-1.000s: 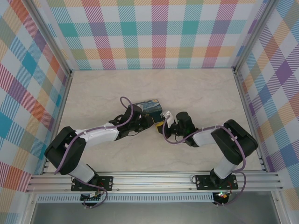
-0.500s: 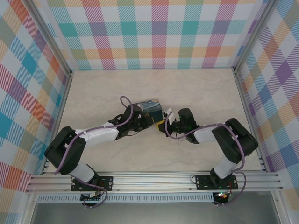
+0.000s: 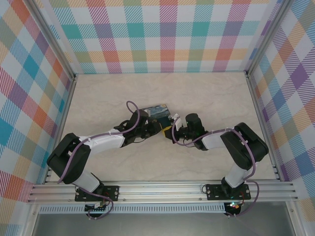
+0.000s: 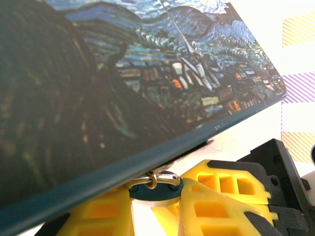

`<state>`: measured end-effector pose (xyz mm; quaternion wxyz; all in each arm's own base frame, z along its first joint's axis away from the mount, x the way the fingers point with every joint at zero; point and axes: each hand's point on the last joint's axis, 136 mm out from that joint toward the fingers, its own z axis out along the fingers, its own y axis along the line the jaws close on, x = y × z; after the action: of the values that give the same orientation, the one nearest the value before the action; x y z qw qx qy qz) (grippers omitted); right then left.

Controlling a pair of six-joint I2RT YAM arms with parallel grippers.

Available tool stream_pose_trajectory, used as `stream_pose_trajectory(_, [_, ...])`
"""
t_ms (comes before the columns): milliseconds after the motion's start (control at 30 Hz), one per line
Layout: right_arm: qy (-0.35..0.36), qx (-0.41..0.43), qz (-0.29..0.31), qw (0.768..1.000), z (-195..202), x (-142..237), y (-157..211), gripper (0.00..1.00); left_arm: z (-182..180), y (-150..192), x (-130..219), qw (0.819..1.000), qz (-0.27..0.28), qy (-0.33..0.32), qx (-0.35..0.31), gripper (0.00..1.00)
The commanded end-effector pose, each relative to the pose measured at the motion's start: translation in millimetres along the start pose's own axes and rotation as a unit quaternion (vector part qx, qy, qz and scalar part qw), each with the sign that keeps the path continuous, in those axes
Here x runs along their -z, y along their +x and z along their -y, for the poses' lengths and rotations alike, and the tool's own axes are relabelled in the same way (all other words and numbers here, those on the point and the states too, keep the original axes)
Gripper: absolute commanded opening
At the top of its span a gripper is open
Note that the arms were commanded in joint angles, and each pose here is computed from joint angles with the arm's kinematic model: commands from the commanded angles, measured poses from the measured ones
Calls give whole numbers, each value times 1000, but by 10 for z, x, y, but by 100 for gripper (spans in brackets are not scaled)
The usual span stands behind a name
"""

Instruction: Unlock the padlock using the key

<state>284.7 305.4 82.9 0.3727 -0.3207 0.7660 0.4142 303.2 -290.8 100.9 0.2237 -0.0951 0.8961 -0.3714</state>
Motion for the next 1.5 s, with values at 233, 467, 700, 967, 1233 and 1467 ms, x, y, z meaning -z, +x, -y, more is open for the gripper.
stream_pose_trajectory(233, [-20,43,108,993,-171,-4,-744,6,44,287,-103,998,-59,28,-1,21])
stream_pose_trajectory(467, [12,-30,66,997,-23,-13,-331,4,61,228,-72,999,-47,25,-3,35])
stream_pose_trajectory(700, [38,-81,23,996,97,-22,7,4,34,209,53,999,-37,13,-2,56])
stream_pose_trajectory(967, [25,-119,-29,992,51,-59,156,4,-103,164,410,1000,2,-13,5,72])
stream_pose_trajectory(1233, [25,-181,-95,979,-62,-25,418,3,-281,159,661,997,47,-6,59,71])
stream_pose_trajectory(1467, [34,-263,-96,959,-129,17,354,3,-364,163,601,988,75,33,129,61])
